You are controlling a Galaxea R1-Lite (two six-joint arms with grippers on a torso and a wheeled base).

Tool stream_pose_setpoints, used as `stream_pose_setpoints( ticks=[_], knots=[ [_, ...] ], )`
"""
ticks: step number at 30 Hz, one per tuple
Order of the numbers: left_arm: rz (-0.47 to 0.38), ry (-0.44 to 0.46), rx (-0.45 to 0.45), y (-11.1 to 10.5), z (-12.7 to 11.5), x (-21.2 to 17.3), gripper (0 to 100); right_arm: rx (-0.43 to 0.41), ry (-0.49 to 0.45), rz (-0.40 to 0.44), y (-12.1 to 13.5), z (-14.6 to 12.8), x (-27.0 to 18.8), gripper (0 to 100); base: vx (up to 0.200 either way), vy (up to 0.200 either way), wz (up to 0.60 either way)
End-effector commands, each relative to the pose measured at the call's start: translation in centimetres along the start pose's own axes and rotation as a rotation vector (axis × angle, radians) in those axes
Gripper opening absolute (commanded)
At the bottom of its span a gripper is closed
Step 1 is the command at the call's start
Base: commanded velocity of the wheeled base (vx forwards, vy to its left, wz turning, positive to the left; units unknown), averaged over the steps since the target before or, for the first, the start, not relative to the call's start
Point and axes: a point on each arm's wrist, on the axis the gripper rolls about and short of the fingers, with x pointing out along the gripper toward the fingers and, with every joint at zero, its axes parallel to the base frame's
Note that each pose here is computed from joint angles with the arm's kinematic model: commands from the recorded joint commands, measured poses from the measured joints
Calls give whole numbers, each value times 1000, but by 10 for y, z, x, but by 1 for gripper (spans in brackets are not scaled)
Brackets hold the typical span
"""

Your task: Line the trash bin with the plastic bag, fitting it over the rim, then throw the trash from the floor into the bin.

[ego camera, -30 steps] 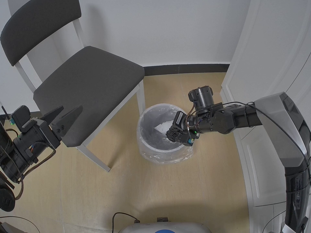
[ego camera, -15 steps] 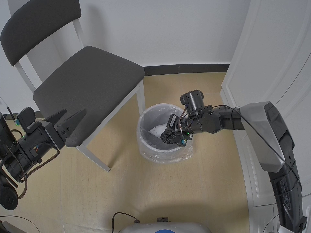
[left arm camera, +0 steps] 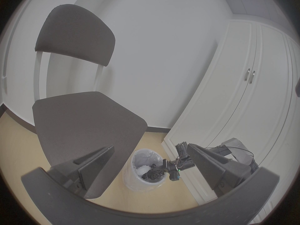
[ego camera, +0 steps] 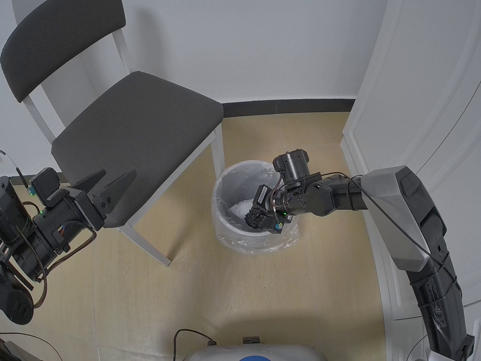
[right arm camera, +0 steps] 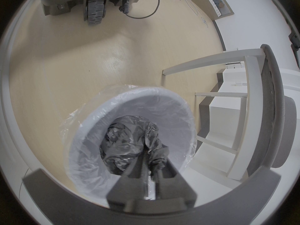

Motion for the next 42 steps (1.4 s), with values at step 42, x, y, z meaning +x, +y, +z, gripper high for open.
stream_pose_setpoints(
  ticks=[42],
  knots=[
    [-60,0,78,-13,-7,-7,100,1686,621,-656,4,-22,-242,100,0,0,0]
  ],
)
